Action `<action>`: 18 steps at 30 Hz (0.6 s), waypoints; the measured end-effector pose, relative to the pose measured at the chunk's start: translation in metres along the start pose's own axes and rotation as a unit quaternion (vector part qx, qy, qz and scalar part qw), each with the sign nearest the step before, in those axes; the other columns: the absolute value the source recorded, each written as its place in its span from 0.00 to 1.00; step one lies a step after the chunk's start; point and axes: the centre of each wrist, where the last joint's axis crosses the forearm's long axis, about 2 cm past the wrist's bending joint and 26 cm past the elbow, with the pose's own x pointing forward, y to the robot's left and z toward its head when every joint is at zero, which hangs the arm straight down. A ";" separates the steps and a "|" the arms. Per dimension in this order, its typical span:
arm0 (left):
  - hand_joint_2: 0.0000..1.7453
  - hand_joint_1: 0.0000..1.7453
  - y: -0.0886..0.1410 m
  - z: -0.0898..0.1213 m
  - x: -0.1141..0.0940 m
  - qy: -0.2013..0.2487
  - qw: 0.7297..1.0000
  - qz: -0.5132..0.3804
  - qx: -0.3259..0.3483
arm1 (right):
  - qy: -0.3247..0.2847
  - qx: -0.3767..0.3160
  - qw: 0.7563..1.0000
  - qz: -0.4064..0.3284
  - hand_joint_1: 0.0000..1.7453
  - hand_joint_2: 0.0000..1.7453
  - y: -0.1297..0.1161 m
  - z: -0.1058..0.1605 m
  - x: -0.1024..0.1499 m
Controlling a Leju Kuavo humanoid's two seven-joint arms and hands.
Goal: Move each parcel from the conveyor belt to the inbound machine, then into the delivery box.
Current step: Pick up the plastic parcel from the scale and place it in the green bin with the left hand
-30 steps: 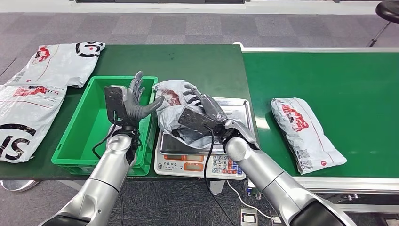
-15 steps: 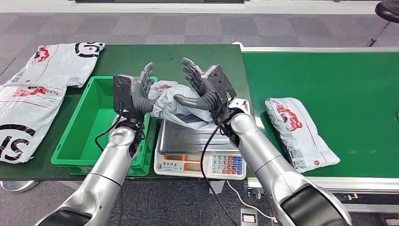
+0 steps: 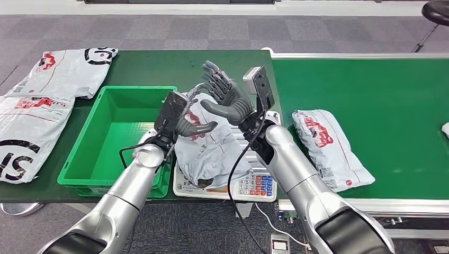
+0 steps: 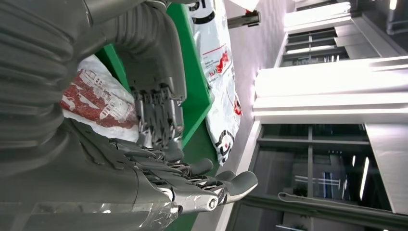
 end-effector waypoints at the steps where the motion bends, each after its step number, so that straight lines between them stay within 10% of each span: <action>1: 1.00 0.00 -0.001 0.000 0.000 0.000 1.000 -0.003 -0.006 | 0.000 -0.001 1.000 0.000 0.00 1.00 0.000 0.000 0.000; 3: 1.00 0.15 -0.004 0.000 0.000 0.000 0.999 -0.018 -0.035 | 0.001 -0.003 1.000 -0.002 0.00 1.00 -0.001 0.000 0.000; 6: 1.00 0.89 -0.013 0.000 -0.001 -0.007 0.994 -0.059 -0.088 | 0.001 -0.006 1.000 -0.002 0.00 1.00 -0.003 -0.002 0.001; 7: 1.00 1.00 -0.016 0.001 -0.002 -0.012 0.992 -0.074 -0.102 | 0.001 -0.006 1.000 -0.002 0.00 1.00 -0.003 -0.003 0.002; 10: 1.00 1.00 -0.028 0.003 -0.004 -0.030 0.984 -0.110 -0.137 | 0.004 -0.010 1.000 0.000 0.00 1.00 -0.005 -0.004 0.003; 14: 1.00 0.00 -0.046 0.007 -0.007 -0.026 0.970 -0.155 -0.186 | 0.008 -0.016 1.000 0.002 0.00 1.00 -0.007 -0.005 0.004; 18: 1.00 0.00 -0.058 0.009 -0.011 0.018 0.941 -0.254 -0.223 | 0.006 -0.022 1.000 0.008 0.00 1.00 -0.010 -0.006 0.006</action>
